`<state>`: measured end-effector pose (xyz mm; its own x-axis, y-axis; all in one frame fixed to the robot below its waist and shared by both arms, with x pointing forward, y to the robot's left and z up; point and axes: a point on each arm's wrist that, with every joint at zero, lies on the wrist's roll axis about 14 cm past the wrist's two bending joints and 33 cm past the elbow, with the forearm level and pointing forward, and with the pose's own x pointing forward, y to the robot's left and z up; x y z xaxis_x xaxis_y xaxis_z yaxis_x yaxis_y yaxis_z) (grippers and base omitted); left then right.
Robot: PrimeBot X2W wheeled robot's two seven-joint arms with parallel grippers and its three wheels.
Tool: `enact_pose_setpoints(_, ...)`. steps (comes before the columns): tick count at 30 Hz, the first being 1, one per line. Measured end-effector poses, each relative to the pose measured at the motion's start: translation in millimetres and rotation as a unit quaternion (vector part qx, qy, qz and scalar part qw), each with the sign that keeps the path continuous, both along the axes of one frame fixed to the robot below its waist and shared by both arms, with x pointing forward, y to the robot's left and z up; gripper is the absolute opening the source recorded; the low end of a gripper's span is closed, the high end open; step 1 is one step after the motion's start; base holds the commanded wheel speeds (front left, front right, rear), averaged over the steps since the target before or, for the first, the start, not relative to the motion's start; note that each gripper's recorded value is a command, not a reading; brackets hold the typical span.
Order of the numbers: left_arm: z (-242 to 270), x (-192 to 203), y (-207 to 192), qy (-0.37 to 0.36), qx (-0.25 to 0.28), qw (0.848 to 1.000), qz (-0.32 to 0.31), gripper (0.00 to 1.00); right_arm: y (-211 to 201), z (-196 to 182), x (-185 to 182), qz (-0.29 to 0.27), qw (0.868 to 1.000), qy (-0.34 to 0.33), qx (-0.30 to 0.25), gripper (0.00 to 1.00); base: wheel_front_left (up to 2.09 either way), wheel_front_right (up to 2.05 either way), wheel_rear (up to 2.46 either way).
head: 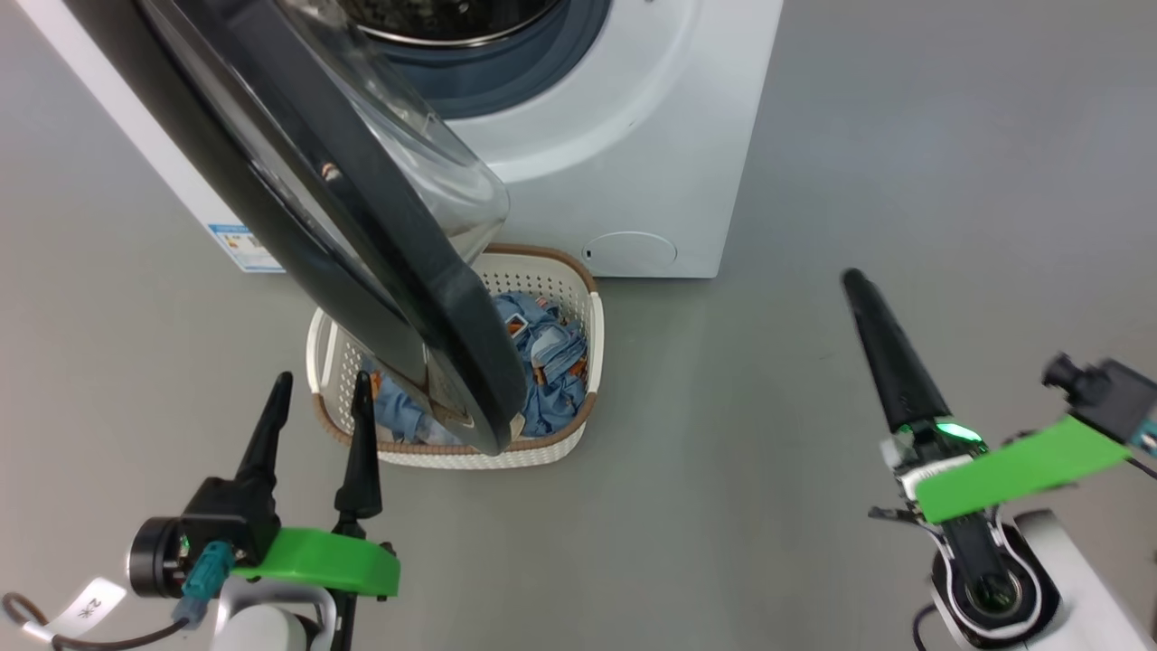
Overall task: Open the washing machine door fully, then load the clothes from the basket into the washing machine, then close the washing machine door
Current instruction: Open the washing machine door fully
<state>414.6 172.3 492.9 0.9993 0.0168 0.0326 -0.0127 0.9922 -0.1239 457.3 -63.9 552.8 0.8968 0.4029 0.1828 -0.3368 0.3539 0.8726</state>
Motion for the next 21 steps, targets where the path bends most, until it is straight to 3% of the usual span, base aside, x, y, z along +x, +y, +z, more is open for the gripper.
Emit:
enact_pose_setpoints(9, 1, -4, 2, -0.002, 0.003, 1.000, 0.002, 1.00, -62, -5, -11, -0.100, 0.989, -0.044, -0.101, 1.00, 0.00, 0.00, 0.00)
enact_pose_setpoints(14, 0, -6, 3, -0.001, 0.003, 1.000, 0.001, 1.00, -97, 12, -22, -0.167, 0.962, -0.100, -0.189, 1.00, 0.00, 0.00, 0.00)
enact_pose_setpoints(21, -1, -10, 6, 0.000, 0.002, 1.000, 0.007, 1.00, -119, 6, -48, -0.215, 0.924, -0.117, -0.294, 1.00, 0.00, 0.00, 0.00)
